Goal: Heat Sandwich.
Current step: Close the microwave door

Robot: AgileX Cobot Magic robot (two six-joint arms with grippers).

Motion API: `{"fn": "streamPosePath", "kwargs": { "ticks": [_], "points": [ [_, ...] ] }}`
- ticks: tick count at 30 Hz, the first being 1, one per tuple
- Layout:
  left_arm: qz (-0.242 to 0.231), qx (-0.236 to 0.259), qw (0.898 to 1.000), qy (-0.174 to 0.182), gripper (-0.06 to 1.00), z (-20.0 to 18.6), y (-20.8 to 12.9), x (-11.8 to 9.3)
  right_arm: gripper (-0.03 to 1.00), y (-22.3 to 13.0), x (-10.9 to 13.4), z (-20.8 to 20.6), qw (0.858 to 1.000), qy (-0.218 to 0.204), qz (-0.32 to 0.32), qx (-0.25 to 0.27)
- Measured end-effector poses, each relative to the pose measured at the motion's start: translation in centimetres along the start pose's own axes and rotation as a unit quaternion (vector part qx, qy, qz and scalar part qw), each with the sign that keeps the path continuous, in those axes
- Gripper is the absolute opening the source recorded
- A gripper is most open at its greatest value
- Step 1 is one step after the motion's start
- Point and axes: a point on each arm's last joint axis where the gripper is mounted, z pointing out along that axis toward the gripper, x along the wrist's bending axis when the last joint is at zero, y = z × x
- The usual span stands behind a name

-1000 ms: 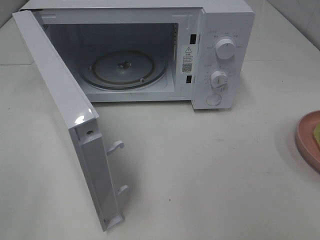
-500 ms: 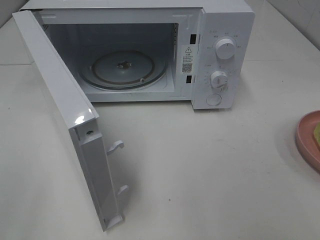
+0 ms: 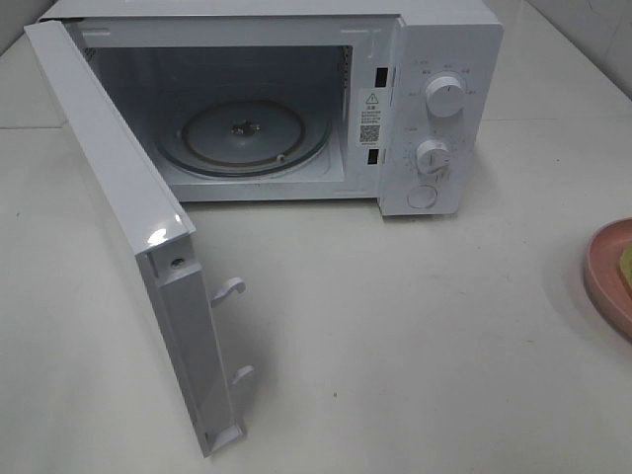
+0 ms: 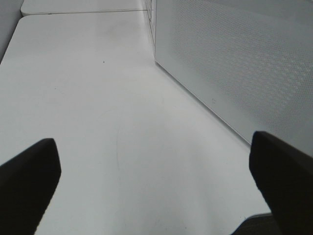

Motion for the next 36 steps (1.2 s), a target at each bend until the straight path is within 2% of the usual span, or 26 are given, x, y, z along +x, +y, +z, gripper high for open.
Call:
{"fn": "streamPosePath", "kwargs": {
  "ticks": [15,19,24,26,27,28,30,32,34,35,36],
  "points": [
    [0.000,-0.004,1.000,0.000,0.99,-0.1,0.1,0.0,0.77,0.0,0.0,0.0,1.000,0.000,0.000,0.000],
    [0.001,-0.014,1.000,0.002,0.95,-0.2,0.8,0.0,0.77,0.0,0.0,0.0,1.000,0.000,0.000,0.000],
    [0.001,0.007,1.000,0.005,0.82,1.1,1.7,0.1,0.77,0.0,0.0,0.0,1.000,0.000,0.000,0.000],
    [-0.001,0.017,1.000,0.005,0.69,2.0,2.4,0.2,0.77,0.0,0.0,0.0,1.000,0.000,0.000,0.000],
    [-0.001,0.017,1.000,0.005,0.69,2.0,2.4,0.2,0.77,0.0,0.0,0.0,1.000,0.000,0.000,0.000],
    [-0.001,0.020,1.000,0.006,0.65,2.4,2.6,0.2,0.77,0.0,0.0,0.0,1.000,0.000,0.000,0.000],
    [-0.002,0.027,1.000,0.006,0.52,3.4,3.2,0.2,0.77,0.0,0.0,0.0,1.000,0.000,0.000,0.000],
    [-0.002,0.026,1.000,0.007,0.48,3.7,3.5,0.3,0.77,0.0,0.0,0.0,1.000,0.000,0.000,0.000],
    [-0.004,0.021,1.000,0.007,0.39,4.7,4.0,0.3,0.77,0.0,0.0,0.0,1.000,0.000,0.000,0.000],
    [-0.004,0.019,1.000,0.008,0.30,5.2,4.1,0.4,0.77,0.0,0.0,0.0,1.000,0.000,0.000,0.000],
    [-0.004,0.018,1.000,0.008,0.24,5.6,4.1,0.4,0.77,0.0,0.0,0.0,1.000,0.000,0.000,0.000]
  ]
}}
